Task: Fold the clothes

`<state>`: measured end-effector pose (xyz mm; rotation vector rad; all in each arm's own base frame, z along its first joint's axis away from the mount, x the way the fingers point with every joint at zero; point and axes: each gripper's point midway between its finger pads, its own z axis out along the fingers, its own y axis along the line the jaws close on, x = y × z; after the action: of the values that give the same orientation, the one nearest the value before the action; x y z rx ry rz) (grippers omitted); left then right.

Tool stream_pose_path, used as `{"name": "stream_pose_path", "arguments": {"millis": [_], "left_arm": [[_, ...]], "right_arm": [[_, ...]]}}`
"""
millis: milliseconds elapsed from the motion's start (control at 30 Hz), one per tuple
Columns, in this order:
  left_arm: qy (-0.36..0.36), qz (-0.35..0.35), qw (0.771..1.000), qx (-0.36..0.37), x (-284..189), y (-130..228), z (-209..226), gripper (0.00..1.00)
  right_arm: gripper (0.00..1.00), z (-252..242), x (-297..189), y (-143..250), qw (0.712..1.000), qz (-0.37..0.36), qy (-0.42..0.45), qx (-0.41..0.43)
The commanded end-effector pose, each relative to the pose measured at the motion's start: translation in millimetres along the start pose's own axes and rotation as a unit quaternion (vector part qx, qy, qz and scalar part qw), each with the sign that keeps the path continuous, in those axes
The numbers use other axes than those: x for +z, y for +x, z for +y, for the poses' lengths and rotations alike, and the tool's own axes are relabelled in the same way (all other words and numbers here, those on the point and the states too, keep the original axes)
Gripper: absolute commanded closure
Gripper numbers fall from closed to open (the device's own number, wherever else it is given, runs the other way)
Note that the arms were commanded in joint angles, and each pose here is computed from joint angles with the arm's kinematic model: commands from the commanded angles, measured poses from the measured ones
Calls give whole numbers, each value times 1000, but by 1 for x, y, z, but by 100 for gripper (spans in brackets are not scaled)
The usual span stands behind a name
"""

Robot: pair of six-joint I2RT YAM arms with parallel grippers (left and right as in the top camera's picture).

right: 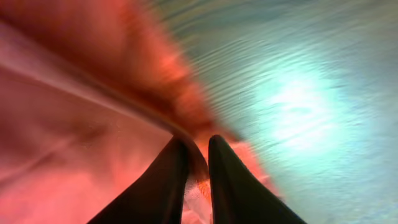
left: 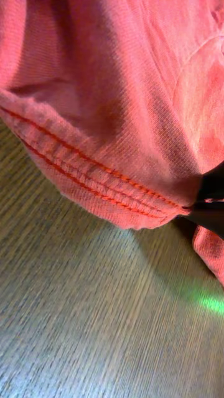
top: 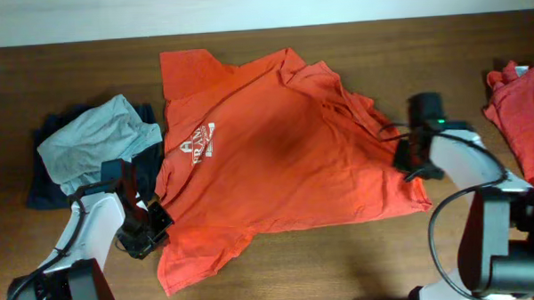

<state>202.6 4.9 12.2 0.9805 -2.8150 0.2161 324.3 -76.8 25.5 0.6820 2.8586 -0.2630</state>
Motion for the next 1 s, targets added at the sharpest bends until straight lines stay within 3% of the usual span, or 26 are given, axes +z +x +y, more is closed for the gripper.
{"name": "stream_pose_path", "arguments": {"millis": [0,267,367,433,467,533,633,733,967], "left_arm": [[4,-5,1000,6,-2,0,1,99],[3,-4,1000,6,-2,1,1,99],[2,-3,1000,11,-2,1,2,100],[2,-3,1000,11,-2,1,2,99],[2,-3,1000,11,-2,1,2,99],[2,-3,1000,11,-2,1,2,91],[16,7,999,40,-3,5,-3,79],[23,7,996,89,-5,5,-6,72],[87,-33,986,138,-34,-1,-32,64]], "right_arm": [[82,-22,1,-16,998,-11,1,60],[84,-43,6,-31,994,-26,-19,109],[84,-11,-3,-36,990,-18,-114,78],[76,19,-15,-41,981,-26,-191,24],[65,39,-26,-43,971,-28,-237,2],[49,54,-33,-43,967,-30,-252,-16],[33,82,-40,-42,962,-52,-259,-74],[28,107,-49,-53,955,-102,-253,-116],[27,135,-41,-71,946,-155,-243,-148]]}}
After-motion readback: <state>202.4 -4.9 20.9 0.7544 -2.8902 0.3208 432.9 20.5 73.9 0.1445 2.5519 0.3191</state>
